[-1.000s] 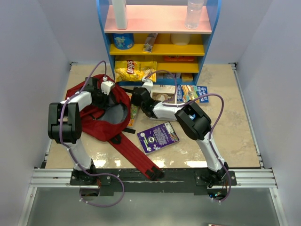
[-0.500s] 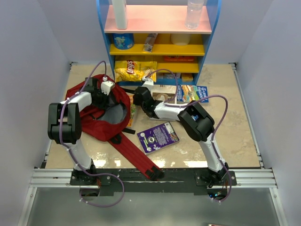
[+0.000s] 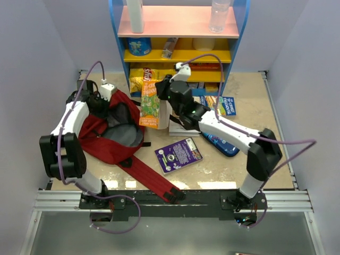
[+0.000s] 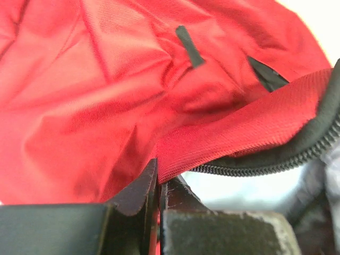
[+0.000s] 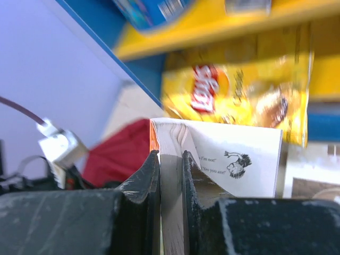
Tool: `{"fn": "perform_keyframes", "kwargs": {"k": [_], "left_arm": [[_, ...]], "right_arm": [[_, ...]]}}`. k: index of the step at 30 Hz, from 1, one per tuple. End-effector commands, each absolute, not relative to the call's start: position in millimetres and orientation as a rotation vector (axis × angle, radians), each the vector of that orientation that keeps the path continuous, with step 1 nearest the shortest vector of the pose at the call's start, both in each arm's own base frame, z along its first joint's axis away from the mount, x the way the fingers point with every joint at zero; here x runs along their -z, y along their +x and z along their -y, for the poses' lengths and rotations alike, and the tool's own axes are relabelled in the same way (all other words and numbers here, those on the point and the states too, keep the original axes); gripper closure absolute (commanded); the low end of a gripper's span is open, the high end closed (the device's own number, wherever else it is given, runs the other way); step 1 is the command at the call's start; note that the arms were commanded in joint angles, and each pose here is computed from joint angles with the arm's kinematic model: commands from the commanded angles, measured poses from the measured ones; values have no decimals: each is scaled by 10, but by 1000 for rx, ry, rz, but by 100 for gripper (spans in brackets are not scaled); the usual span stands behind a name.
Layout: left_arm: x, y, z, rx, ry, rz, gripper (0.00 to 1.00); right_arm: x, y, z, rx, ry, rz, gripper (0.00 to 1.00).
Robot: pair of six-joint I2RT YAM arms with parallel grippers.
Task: Pack the student bag
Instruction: Pick up the book from the center of the board, then place the book in the student bag.
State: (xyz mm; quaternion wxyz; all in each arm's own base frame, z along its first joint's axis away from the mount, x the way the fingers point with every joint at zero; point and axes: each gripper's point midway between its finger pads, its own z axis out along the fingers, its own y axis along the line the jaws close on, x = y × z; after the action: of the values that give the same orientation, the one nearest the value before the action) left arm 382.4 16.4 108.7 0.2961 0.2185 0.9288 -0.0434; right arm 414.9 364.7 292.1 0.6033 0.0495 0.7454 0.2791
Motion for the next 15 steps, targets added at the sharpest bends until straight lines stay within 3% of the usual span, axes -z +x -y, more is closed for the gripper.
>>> {"fn": "perform_keyframes", "kwargs": {"k": [1,6,15], "left_arm": [[-1596,3698,-40,146,613,-2384,100],[-1934,3620,37,156,594,-2314,100],[-2081,3223,414,355,715,-2253,100]], "right_arm": [[-3860,3832,-3532,-783,160,-1548,100],[-4202,3438,-3610,-930,193,-1534,100],[-3582,2982,-3887,-1127,258,-1726,100]]}}
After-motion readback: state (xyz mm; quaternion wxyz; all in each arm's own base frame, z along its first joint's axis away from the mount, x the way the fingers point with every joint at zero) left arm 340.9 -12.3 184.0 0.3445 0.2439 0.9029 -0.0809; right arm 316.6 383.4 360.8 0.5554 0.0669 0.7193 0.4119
